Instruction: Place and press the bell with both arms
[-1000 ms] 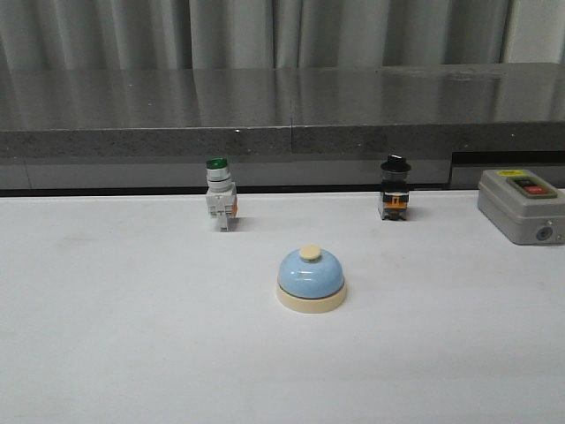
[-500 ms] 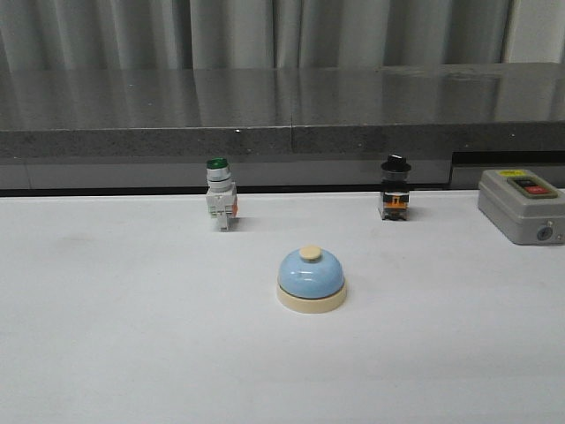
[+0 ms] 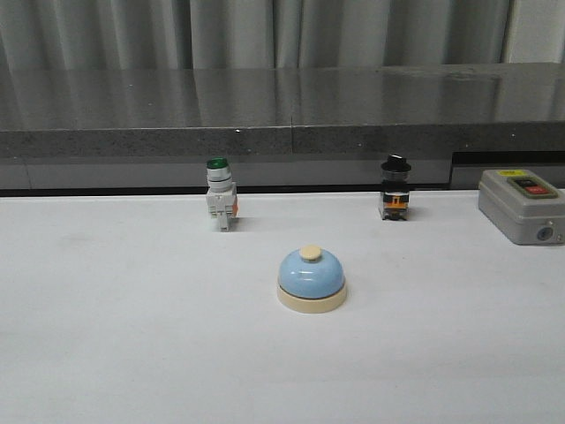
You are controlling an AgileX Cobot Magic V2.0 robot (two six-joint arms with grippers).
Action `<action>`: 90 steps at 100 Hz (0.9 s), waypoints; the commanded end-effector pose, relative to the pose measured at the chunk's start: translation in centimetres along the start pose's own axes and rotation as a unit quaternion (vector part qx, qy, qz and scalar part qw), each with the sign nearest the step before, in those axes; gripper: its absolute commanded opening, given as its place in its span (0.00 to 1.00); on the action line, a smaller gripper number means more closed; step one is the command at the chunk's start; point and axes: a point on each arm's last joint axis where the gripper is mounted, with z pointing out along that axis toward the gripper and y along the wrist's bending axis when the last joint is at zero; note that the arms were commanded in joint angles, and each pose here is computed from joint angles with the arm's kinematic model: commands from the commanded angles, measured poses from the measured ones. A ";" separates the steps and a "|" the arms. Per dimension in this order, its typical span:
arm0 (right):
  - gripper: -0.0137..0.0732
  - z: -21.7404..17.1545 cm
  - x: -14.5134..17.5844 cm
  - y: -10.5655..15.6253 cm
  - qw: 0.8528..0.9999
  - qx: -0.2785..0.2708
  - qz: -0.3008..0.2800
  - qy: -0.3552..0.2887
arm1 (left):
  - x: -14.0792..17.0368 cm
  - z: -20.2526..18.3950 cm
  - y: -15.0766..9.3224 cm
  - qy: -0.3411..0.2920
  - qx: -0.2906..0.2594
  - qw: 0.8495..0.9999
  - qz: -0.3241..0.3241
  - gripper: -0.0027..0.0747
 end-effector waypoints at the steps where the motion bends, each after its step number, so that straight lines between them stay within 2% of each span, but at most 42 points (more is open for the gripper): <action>1: 0.09 -0.3 -1.3 0.0 0.998 0.000 -0.006 -0.057 | -1.3 -0.4 -0.1 -0.073 0.003 0.997 -0.004 0.01; 25: 0.09 -0.3 -1.3 0.0 0.998 0.000 -0.006 -0.057 | -0.5 -0.1 -0.1 -0.105 0.007 0.994 -0.003 0.01; 90: 0.09 -0.3 -1.3 0.0 0.998 0.000 -0.006 -0.057 | -0.6 -0.1 -0.1 -0.106 0.007 0.994 -0.003 0.01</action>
